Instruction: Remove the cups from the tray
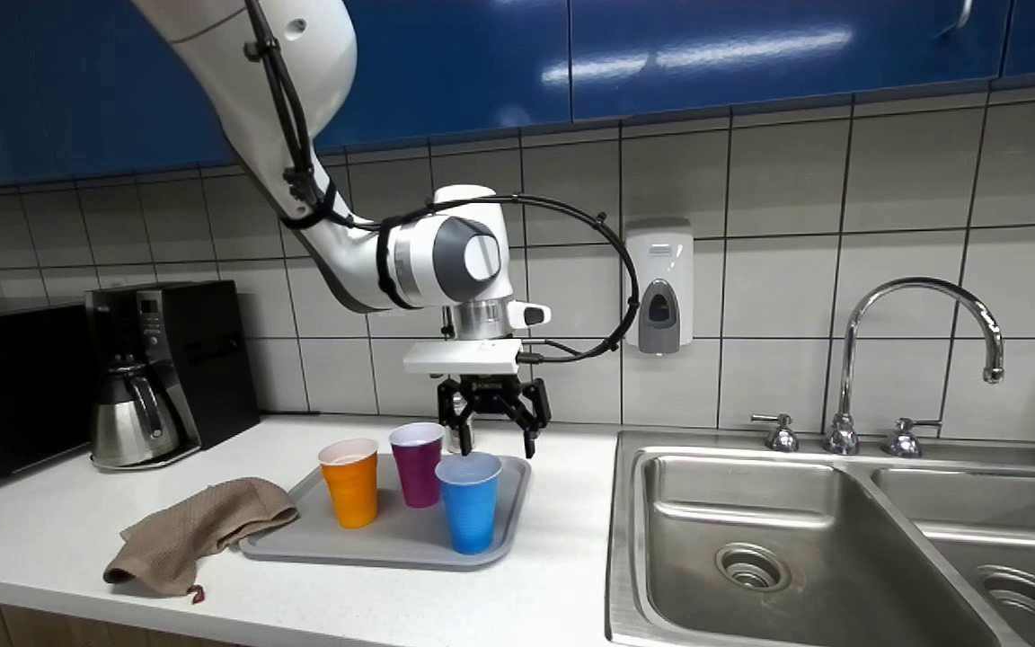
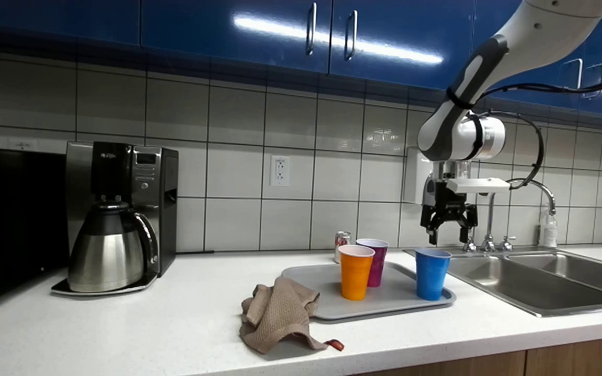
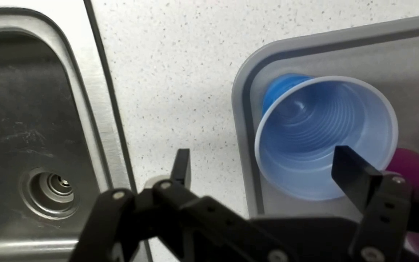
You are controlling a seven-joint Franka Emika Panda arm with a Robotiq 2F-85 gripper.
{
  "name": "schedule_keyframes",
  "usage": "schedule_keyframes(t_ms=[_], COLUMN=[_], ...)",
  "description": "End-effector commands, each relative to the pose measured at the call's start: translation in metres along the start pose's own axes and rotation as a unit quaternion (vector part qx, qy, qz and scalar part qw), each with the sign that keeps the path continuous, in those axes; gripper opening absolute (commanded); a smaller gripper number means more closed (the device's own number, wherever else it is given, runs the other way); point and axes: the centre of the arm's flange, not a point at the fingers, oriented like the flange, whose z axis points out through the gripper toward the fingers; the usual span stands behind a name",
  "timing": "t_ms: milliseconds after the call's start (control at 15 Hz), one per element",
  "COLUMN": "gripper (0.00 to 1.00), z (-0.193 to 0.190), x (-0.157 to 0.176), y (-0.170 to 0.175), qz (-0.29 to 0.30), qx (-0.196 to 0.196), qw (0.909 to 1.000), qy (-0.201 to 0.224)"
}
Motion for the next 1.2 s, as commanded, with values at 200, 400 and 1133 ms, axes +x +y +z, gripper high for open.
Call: schedule_keyframes(t_ms=[200, 400, 1133], gripper=[1.0, 1.0, 0.49], z=[0.019, 0.03, 0.053], x=[0.016, 0.019, 0.024], y=[0.002, 0.002, 0.003], qz=[-0.001, -0.002, -0.004], qx=[-0.006, -0.006, 0.004], qw=[1.0, 1.0, 0.9998], qy=[0.001, 0.0, -0.018])
